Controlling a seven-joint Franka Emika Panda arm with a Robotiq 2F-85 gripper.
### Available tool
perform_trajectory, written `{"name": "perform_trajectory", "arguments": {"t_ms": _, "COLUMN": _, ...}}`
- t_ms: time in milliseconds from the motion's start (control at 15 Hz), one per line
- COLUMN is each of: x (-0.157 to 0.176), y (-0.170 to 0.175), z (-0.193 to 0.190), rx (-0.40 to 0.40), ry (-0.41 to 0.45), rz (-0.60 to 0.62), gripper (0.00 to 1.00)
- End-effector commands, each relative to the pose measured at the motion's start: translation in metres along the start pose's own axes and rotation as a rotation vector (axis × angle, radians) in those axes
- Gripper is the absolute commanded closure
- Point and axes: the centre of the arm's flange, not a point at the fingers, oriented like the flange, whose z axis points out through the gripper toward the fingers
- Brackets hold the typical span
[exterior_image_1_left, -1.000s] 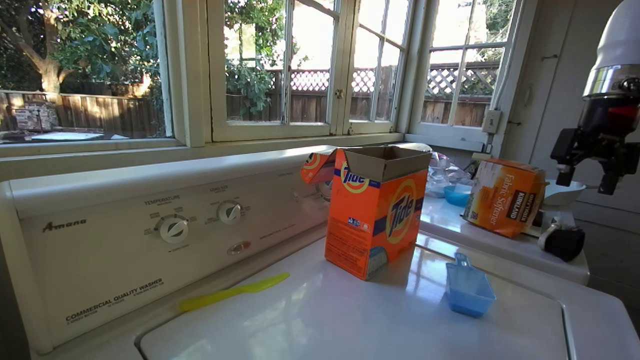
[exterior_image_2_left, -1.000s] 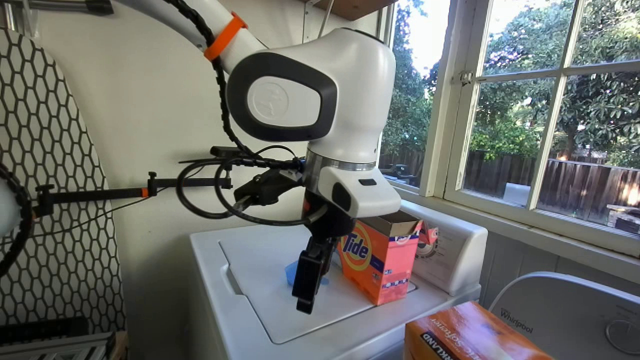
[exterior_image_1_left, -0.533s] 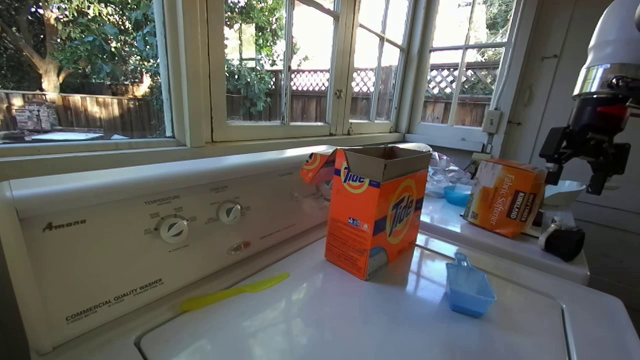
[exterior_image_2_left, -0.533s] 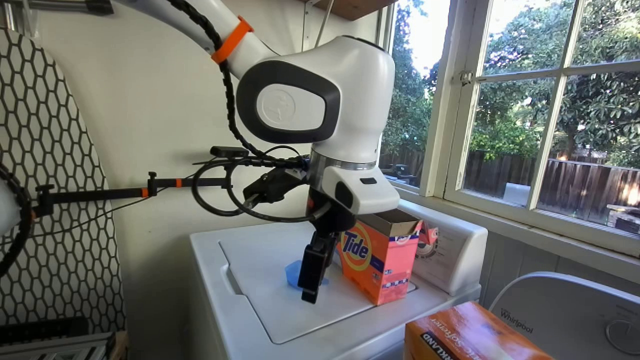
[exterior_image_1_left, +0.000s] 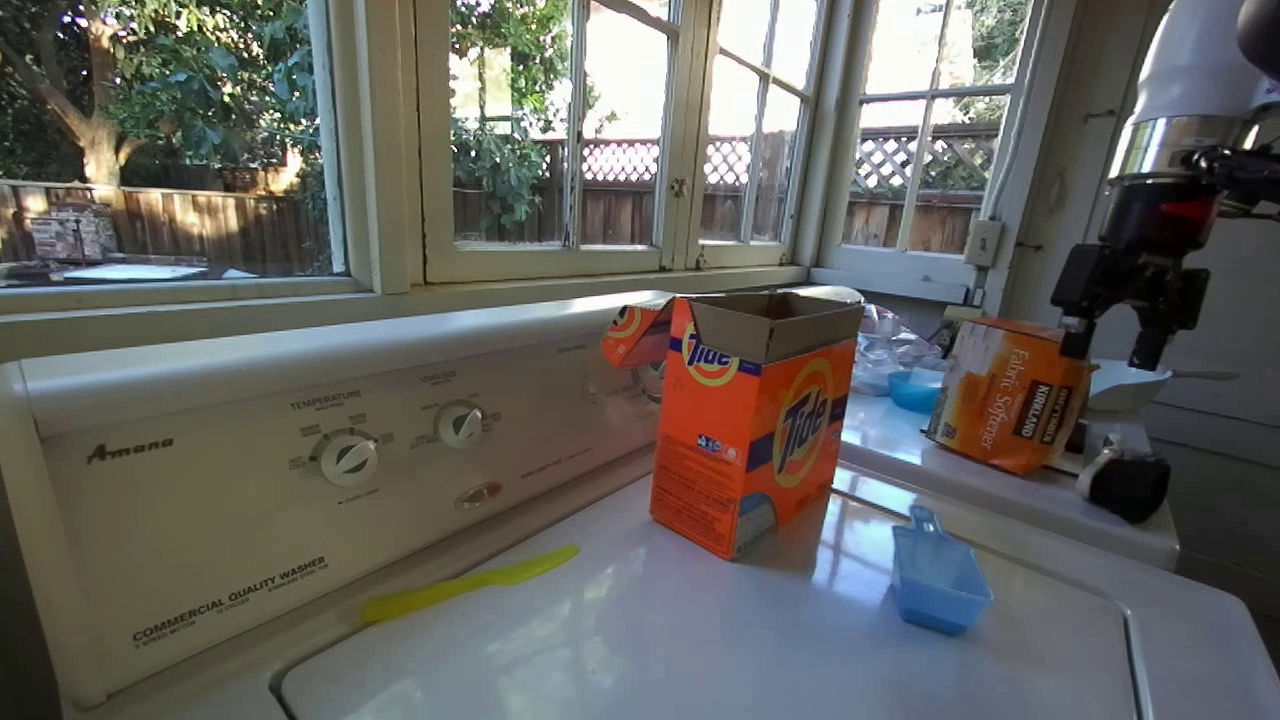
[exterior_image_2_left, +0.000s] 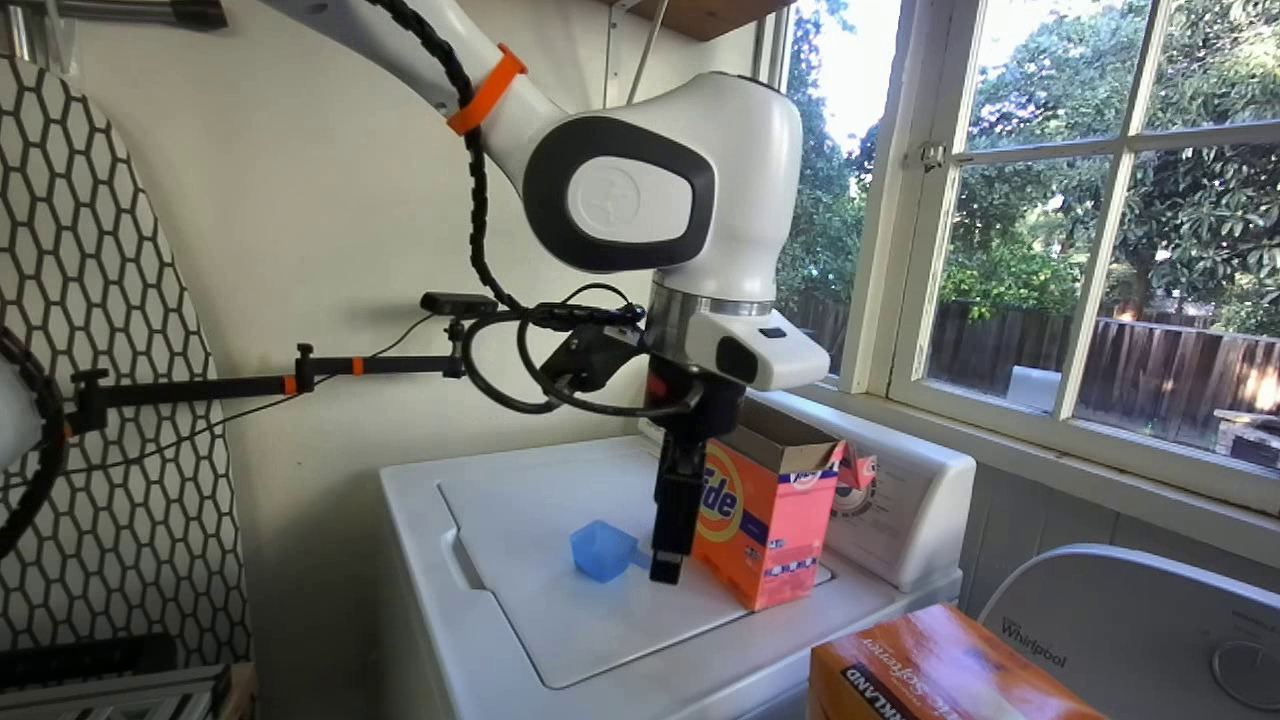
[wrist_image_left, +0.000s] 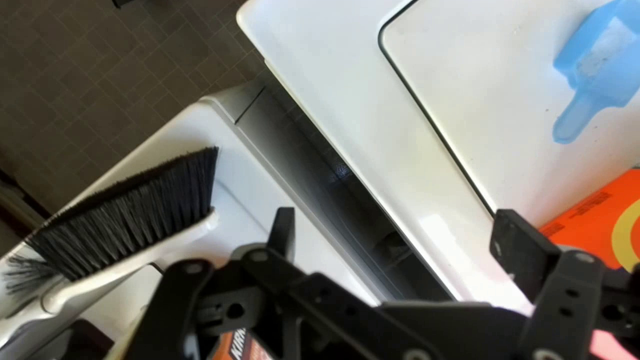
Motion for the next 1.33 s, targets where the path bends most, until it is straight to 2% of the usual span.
{"name": "perform_trajectory", "arguments": {"t_ms": 0, "x": 0.005, "y": -0.007, "z": 0.0, "rx": -0.005, "ry": 0.003, "rz": -0.018, "gripper": 0.0}}
{"name": "perform_trajectory", "arguments": {"t_ms": 600, "x": 0.014, "y": -0.012, "z": 0.002, "rx": -0.009, "ry": 0.002, "rz": -0.04, "gripper": 0.0}}
{"name": "perform_trajectory", "arguments": {"t_ms": 1067, "x": -0.012, "y": -0.044, "z": 0.024, "rx": -0.128, "ry": -0.025, "rz": 0.035, "gripper": 0.0}}
{"name": "perform_trajectory", "arguments": {"t_ms": 1267, "x": -0.022, "y": -0.053, "z": 0.035, "rx": -0.132, "ry": -0.066, "rz": 0.077, "gripper": 0.0}}
